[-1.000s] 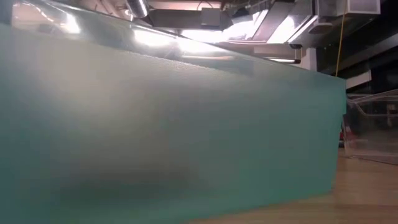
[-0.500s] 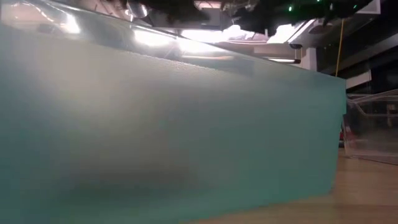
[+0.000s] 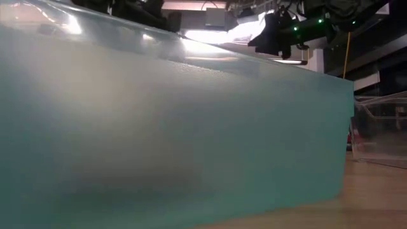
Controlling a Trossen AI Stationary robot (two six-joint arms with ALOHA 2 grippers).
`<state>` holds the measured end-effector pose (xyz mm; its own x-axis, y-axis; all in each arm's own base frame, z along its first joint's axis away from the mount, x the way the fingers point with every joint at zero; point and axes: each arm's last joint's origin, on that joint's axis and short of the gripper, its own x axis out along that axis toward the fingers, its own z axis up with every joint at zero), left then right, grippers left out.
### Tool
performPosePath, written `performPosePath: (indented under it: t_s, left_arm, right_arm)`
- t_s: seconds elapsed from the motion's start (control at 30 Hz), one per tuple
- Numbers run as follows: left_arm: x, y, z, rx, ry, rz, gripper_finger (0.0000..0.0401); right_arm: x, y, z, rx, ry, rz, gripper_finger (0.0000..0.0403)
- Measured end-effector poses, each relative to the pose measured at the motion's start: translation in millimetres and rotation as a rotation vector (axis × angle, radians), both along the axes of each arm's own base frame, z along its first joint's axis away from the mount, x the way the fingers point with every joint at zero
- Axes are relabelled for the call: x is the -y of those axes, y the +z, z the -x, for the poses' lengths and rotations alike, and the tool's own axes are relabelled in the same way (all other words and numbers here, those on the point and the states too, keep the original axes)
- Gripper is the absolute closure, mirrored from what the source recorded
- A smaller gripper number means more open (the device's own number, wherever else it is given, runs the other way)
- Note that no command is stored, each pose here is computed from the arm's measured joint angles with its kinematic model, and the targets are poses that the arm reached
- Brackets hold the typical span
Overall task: Pick & Place Food Item
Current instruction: Put the green food coloring bottle into the transparent bin
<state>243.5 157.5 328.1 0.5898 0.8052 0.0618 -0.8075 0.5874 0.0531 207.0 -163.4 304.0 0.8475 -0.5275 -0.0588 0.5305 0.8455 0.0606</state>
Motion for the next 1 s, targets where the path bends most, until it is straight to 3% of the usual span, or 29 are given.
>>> performPosePath:
  t_s: [0.13,0.27,0.43,0.63,0.8,1.0]
  left_arm:
    - [-3,5,15,0.052,0.162,0.062,0.0380]
    - [-7,-6,27,0.030,0.246,0.207,0.0357]
    - [-11,-22,38,-0.053,0.209,0.377,0.0323]
    - [-10,-23,36,-0.089,0.119,0.379,0.0286]
    - [-10,-20,35,-0.132,0.039,0.337,0.0265]
    - [-12,-19,38,-0.109,0.060,0.343,0.0260]
  right_arm:
    - [7,5,7,-0.012,-0.114,-0.073,0.0191]
    - [17,20,3,-0.295,-0.236,-0.164,0.0191]
    - [33,48,-13,-0.580,-0.268,-0.209,0.0191]
    - [41,75,-21,-0.656,-0.312,-0.392,0.0191]
    - [44,87,-22,-0.678,-0.335,-0.350,0.0191]
    - [47,85,-22,-0.793,-0.334,-0.228,0.0191]
